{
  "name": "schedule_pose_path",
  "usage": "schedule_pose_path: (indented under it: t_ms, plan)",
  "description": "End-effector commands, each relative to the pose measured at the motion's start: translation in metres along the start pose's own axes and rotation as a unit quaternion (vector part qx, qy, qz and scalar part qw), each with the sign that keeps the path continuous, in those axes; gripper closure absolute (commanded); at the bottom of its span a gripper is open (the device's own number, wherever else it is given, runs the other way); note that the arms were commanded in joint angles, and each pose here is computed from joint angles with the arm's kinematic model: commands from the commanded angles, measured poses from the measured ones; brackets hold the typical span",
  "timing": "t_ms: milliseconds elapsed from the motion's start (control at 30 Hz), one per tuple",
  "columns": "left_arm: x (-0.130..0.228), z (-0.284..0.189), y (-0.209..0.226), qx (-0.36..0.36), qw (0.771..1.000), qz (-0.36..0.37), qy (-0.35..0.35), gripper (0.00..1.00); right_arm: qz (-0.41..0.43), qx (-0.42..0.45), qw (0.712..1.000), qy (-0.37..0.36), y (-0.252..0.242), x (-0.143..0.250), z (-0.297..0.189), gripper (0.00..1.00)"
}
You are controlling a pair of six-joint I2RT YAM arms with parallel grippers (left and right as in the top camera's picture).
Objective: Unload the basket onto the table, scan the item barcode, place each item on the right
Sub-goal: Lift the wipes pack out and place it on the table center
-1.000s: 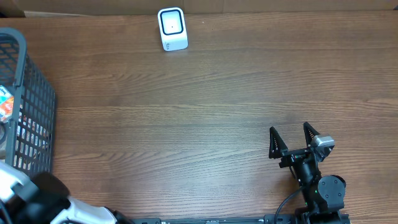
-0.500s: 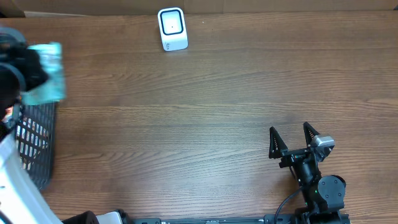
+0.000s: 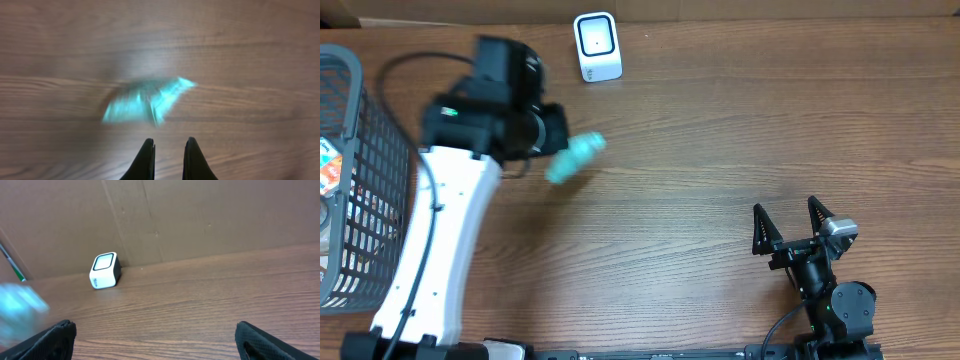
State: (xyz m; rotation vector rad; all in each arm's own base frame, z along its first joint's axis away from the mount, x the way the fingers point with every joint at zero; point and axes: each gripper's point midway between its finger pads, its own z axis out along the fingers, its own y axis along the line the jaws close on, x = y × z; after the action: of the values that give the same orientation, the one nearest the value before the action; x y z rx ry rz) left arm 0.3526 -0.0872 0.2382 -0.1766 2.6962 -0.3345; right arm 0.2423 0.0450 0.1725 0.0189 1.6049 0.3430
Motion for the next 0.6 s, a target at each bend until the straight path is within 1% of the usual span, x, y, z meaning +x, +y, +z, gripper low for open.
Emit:
schedule_pose_path:
  t_ms: [0,67,233,333,500,533,567]
  plan:
    - [0.034,0.042,-0.006,-0.002,0.996,-0.079,0.039,0.96,-0.001,-0.003,1.000,-0.002,0.001,0.002,0.000,0.00]
    - [0.046,0.062,-0.008,0.005,0.994,-0.094,0.048,0.96,-0.001,-0.003,1.000,-0.002,0.001,0.002,0.000,0.00]
    - [0.063,0.096,-0.014,0.032,0.994,-0.096,0.052,0.96,-0.001,-0.003,1.000,-0.002,0.001,0.002,0.000,0.00]
    - [0.060,0.099,-0.014,0.033,0.994,-0.091,0.043,0.96,-0.001,-0.003,1.000,-0.002,0.001,0.002,0.000,0.00]
    - [0.046,0.092,-0.018,0.044,0.997,-0.062,0.020,0.96,-0.001,-0.003,1.000,-0.002,0.001,0.002,0.000,0.00]
    - [0.040,0.087,-0.018,0.045,0.998,-0.052,0.013,0.95,-0.001,-0.003,1.000,-0.002,0.001,0.002,0.000,0.00]
    - [0.034,0.082,-0.018,0.045,0.998,-0.045,0.008,0.92,-0.001,-0.003,1.000,-0.002,0.001,0.002,0.000,0.00]
